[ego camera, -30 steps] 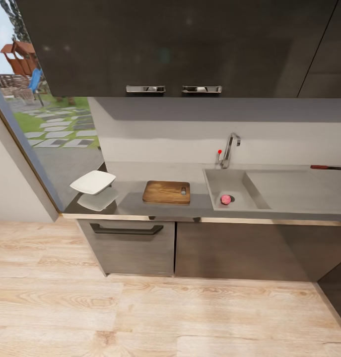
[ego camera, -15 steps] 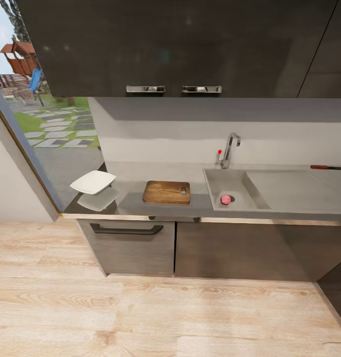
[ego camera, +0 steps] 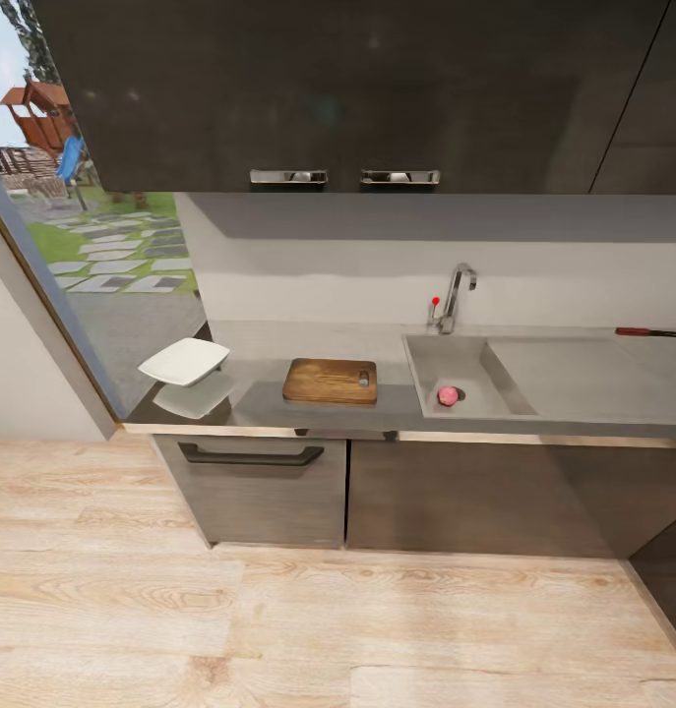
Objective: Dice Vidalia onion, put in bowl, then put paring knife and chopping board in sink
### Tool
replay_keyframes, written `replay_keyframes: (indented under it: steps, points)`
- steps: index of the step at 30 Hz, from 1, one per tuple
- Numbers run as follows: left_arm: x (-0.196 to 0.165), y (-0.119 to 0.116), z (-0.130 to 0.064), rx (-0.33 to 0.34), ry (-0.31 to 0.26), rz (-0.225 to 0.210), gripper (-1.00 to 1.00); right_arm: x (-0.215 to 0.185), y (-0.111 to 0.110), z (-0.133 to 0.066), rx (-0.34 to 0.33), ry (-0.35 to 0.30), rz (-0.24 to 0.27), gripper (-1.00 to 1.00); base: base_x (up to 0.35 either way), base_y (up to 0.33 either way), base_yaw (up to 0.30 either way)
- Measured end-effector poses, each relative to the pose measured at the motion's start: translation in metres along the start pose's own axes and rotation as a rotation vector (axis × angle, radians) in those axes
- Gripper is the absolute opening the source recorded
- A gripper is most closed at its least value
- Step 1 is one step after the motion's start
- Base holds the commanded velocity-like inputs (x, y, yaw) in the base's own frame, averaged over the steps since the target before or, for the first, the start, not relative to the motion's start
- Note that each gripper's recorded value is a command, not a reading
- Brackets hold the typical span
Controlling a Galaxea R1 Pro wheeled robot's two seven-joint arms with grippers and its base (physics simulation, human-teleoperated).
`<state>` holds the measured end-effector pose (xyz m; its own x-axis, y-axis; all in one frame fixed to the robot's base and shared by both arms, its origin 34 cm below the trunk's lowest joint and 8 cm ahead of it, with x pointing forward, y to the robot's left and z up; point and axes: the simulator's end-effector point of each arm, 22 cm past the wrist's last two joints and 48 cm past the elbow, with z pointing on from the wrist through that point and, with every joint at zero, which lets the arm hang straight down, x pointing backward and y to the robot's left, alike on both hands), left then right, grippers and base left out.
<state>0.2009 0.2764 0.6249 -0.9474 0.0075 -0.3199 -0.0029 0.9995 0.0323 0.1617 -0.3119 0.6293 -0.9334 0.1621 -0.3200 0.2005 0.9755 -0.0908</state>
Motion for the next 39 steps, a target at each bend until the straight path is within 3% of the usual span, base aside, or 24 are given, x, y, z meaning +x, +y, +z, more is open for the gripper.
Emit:
replay_keyframes:
  steps: [4, 5, 7, 10, 15, 17, 22, 39]
  points:
    - [0.000, 0.000, 0.000, 0.000, 0.000, 0.000, 1.00, -0.007, 0.000, 0.001, 0.000, -0.021, -0.001, 1.00, 0.000, 0.000, 0.000]
    - [0.000, 0.000, 0.000, 0.000, 0.000, 0.000, 1.00, -0.019, -0.002, 0.003, 0.004, -0.054, -0.003, 1.00, 0.000, 0.000, 0.000]
    - [0.000, 0.000, 0.000, 0.000, 0.000, 0.000, 1.00, -0.050, -0.006, 0.006, 0.011, -0.142, -0.010, 1.00, 0.000, 0.000, 0.000]
    - [0.000, 0.000, 0.000, 0.000, 0.000, 0.000, 1.00, -0.118, -0.009, 0.003, 0.014, -0.351, -0.035, 1.00, 0.000, 0.000, 0.000]
    - [0.001, 0.000, 0.000, 0.001, 0.002, 0.000, 1.00, -0.189, -0.001, -0.015, -0.006, -0.588, -0.080, 1.00, 0.000, 0.000, 0.000]
    - [0.000, -0.001, 0.000, 0.001, 0.001, 0.001, 1.00, -0.204, 0.002, -0.019, -0.012, -0.635, -0.090, 1.00, 0.000, -0.012, 0.000]
    - [0.000, -0.002, 0.000, 0.003, 0.000, 0.003, 1.00, -0.211, 0.006, -0.023, -0.022, -0.665, -0.096, 1.00, 0.000, -0.129, 0.000]
    - [-0.001, -0.003, 0.000, 0.006, -0.003, 0.007, 1.00, -0.207, 0.019, -0.024, -0.033, -0.661, -0.073, 1.00, 0.000, -0.224, -0.065]
